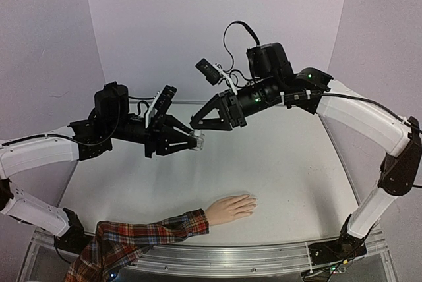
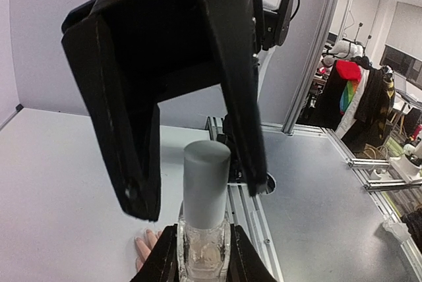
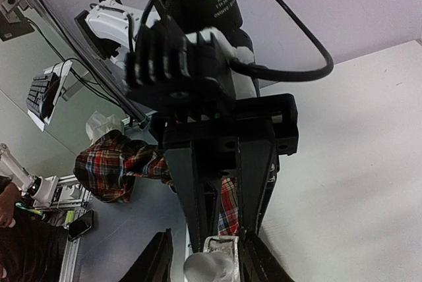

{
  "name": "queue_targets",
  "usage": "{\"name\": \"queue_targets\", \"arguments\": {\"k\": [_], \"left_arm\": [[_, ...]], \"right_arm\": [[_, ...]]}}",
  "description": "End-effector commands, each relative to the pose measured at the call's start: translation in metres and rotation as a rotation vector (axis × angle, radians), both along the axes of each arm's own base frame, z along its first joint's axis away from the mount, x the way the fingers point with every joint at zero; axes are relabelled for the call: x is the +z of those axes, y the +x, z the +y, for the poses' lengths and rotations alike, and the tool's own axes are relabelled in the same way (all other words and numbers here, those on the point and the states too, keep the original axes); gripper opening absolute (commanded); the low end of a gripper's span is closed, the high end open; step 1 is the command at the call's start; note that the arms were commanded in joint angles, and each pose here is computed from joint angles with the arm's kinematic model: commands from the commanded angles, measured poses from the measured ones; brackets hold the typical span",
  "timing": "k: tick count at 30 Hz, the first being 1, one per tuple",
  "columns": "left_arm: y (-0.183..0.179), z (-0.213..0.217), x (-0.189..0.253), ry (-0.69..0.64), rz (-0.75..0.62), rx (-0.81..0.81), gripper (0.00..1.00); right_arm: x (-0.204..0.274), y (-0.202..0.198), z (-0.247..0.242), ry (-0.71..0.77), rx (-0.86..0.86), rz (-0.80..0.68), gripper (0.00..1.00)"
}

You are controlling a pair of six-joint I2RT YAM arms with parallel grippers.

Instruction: Paint the nails

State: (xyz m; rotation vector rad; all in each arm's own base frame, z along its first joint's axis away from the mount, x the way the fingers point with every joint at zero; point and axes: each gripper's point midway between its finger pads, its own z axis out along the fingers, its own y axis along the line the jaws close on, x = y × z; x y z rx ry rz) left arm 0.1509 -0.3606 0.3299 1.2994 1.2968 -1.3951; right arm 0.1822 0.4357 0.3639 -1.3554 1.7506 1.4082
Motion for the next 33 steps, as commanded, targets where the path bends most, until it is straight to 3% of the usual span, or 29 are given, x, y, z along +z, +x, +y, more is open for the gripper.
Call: {"name": "queue_targets", "arguments": {"k": [1,4,9,12,14,18,21,26,28,33], "left_arm": [[-0.005,0.001,0.040,-0.093,-0.080,-0.030,0.00],[-0.002,0.001,0.040,-0.092,-0.081,-0.015,0.00],[0.015,0.001,0.041,-0.090,-0.079,0.092,0.00],[0.054,0.004,0.042,-0.082,-0.078,0.330,0.00],[0.096,0.016,0.041,-0.072,-0.079,0.578,0.00],[0.182,0.052,0.025,0.048,-0.086,1.094,0.00],[0.205,0.052,0.011,0.132,-0.097,1.180,0.00],[0.182,0.040,0.011,0.052,-0.111,1.042,0.00],[0.170,0.037,0.010,0.036,-0.115,0.977,0.00],[0.123,0.024,0.000,0.015,-0.119,0.730,0.00]], "right_arm": [[0.013,-0.003,0.009,0.054,0.042,-0.013,0.37],[0.012,-0.006,0.010,0.055,0.049,-0.013,0.27],[0.007,-0.005,0.010,0.042,0.022,-0.018,0.00],[-0.003,0.005,0.014,0.011,-0.067,-0.033,0.00],[-0.016,0.033,0.019,-0.021,-0.250,-0.026,0.00],[-0.038,0.108,-0.001,-0.195,-0.965,-0.194,0.00],[-0.038,0.113,0.000,-0.215,-1.185,-0.189,0.00],[-0.039,0.114,0.016,-0.211,-1.165,-0.154,0.00],[-0.031,0.113,0.016,-0.202,-1.129,-0.152,0.10],[-0.016,0.102,0.019,-0.177,-0.899,-0.112,0.54]]}}
